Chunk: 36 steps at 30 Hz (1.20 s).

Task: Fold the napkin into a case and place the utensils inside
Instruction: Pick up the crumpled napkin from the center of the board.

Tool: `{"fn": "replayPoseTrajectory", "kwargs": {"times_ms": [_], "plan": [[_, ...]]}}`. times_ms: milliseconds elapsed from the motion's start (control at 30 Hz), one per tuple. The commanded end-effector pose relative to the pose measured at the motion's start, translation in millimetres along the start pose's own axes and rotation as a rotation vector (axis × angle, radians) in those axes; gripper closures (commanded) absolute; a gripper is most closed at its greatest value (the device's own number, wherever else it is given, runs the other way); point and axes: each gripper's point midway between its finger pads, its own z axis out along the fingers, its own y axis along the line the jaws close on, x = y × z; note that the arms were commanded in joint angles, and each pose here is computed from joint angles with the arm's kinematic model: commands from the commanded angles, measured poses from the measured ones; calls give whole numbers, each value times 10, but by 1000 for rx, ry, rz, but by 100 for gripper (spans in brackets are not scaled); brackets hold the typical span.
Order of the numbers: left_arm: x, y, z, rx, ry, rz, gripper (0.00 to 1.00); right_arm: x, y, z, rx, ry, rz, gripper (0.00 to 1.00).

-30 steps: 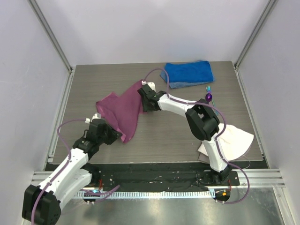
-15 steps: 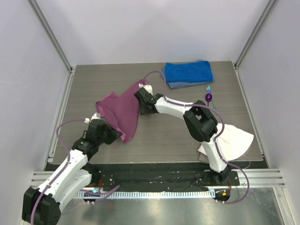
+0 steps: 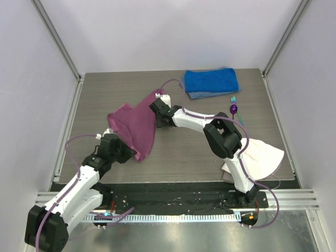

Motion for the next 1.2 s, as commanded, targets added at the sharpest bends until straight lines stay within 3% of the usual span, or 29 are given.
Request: {"fn": "replayPoseTrajectory", "kwargs": {"times_ms": [0,33,67,267,533,700,833,933,967,1033,1067,1167], "plan": [[0,68,32,-54,7,-7,87,-47,-30,-2,16,-23,-1,52],[-1,87,39,-66,7,-7,82,-31,-45,-5,17,-23,-4,51],[-1,100,42,-71,7,-6,69,-62,-42,-23,13,-30,-1,49],[15,125,48,-86,18,5,37,-136,4,-114,-22,-37,13,46],[35,253,133,-149,27,15,34,-146,89,-100,-55,-27,41,49],[81,315,181,-172,49,19,41,-97,64,-26,-48,-12,42,52],[59,298,145,-163,37,22,63,-130,11,-60,-34,-21,32,58],[-39,204,84,-130,-6,32,73,-223,-21,-168,-27,-48,16,63],[-60,190,65,-128,-14,37,77,-264,-29,-211,-29,-56,17,72],[-141,98,18,-104,-43,49,89,-298,-39,-259,-26,-65,9,77],[-157,88,3,-105,-48,54,91,-341,-44,-304,-27,-76,9,85],[-254,-31,-77,-85,-70,82,100,-407,-95,-354,-13,-89,-2,96]]}}
